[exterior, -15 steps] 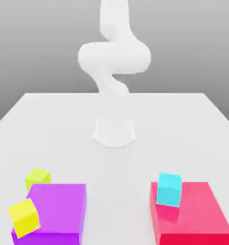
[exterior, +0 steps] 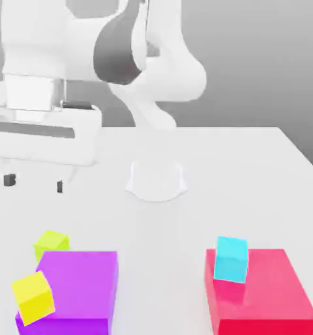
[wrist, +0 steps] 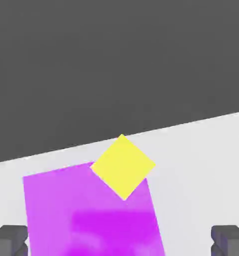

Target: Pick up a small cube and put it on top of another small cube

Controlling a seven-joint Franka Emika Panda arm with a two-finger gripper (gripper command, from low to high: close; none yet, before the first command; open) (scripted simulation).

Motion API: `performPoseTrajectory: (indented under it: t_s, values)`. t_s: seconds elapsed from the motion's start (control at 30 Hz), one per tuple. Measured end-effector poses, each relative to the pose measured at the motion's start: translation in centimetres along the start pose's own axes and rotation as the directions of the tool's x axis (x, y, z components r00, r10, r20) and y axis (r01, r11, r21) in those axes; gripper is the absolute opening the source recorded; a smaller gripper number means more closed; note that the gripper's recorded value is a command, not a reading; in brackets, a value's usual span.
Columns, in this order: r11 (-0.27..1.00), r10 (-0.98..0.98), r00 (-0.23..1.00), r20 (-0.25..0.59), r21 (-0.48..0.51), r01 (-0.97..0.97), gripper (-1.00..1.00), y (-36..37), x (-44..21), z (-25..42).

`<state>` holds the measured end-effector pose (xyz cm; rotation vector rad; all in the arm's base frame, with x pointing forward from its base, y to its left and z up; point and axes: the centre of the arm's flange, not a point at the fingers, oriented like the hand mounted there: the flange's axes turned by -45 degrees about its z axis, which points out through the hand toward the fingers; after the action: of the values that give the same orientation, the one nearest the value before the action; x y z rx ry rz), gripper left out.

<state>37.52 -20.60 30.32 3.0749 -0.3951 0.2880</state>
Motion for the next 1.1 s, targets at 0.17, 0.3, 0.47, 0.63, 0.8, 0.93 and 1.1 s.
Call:
performPoseTrajectory:
  t_s: [0.17, 0.3, 0.47, 0.63, 0.8, 0.93, 1.1]
  values:
    - [0.997, 0.077, 0.984, 0.162, -0.011, -0.076, 0.0, 4.5, -7.6, 8.3]
    - [0.997, 0.073, 0.98, 0.183, -0.012, -0.072, 0.0, 4.7, -9.0, 12.3]
    - [0.997, 0.074, 0.98, 0.186, -0.012, -0.073, -1.0, 4.6, -9.8, 15.1]
    - [0.997, 0.074, 0.98, 0.187, -0.011, -0.073, -1.0, 4.6, -9.8, 15.2]
    - [0.997, 0.073, 0.98, 0.186, -0.011, -0.073, -1.0, 4.7, -8.9, 11.2]
    - [0.998, -0.063, 0.98, 0.188, 0.011, 0.062, -1.0, 1.2, -5.6, 9.4]
    - [0.933, -0.36, 0.915, 0.18, 0.056, 0.356, -1.0, -7.8, 0.9, 9.4]
